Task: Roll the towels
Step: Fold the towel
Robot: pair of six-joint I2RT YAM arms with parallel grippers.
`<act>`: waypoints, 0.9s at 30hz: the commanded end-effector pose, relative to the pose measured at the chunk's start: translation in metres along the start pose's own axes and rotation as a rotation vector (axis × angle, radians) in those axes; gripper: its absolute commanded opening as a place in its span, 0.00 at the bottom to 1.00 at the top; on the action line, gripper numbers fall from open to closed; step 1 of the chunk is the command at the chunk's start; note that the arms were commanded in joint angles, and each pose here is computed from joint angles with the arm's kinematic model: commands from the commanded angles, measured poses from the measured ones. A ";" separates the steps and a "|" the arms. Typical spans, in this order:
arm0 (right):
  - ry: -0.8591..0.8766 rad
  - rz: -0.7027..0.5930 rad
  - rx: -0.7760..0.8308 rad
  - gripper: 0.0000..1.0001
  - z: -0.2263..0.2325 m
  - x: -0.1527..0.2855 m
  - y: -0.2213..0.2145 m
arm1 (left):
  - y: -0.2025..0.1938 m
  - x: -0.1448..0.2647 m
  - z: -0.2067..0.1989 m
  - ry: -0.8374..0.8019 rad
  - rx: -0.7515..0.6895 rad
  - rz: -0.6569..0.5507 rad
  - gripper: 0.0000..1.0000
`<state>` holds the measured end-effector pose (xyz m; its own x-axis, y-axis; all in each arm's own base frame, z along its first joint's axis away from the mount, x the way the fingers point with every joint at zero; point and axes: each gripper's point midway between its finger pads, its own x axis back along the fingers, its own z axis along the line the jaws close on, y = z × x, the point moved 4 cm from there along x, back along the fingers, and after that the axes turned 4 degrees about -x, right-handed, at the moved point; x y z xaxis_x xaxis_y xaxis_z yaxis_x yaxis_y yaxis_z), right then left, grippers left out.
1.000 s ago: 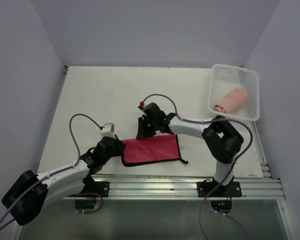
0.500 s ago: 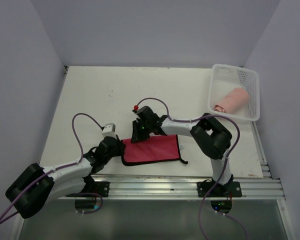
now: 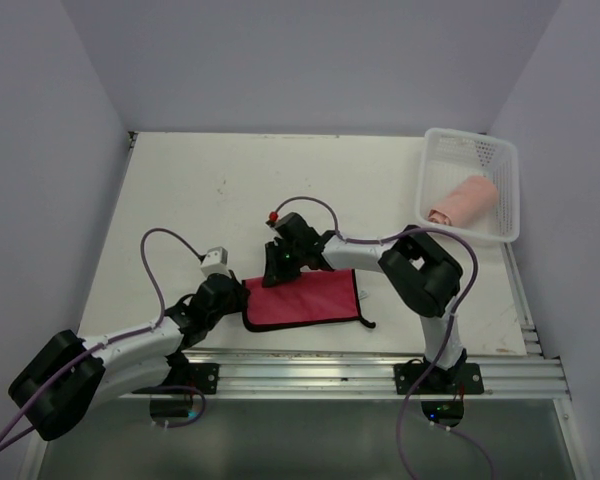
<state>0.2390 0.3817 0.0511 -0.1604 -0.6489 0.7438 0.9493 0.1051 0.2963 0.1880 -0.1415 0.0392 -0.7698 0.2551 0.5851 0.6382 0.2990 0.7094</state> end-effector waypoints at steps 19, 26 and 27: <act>-0.087 -0.092 -0.025 0.38 -0.056 0.061 0.010 | 0.000 -0.001 0.009 0.079 0.012 0.003 0.00; -0.108 -0.124 -0.070 0.44 -0.086 0.087 0.010 | -0.001 -0.002 0.010 0.086 0.006 0.007 0.00; -0.108 -0.127 -0.070 0.45 -0.088 0.090 0.011 | -0.001 -0.002 0.010 0.087 0.008 0.007 0.00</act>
<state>0.2559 0.2718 0.0577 -0.2720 -0.5738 0.7725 0.9501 -0.0325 0.3104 0.1891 -0.1417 0.0390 -0.7684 0.2416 0.5926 0.6395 0.3251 0.6966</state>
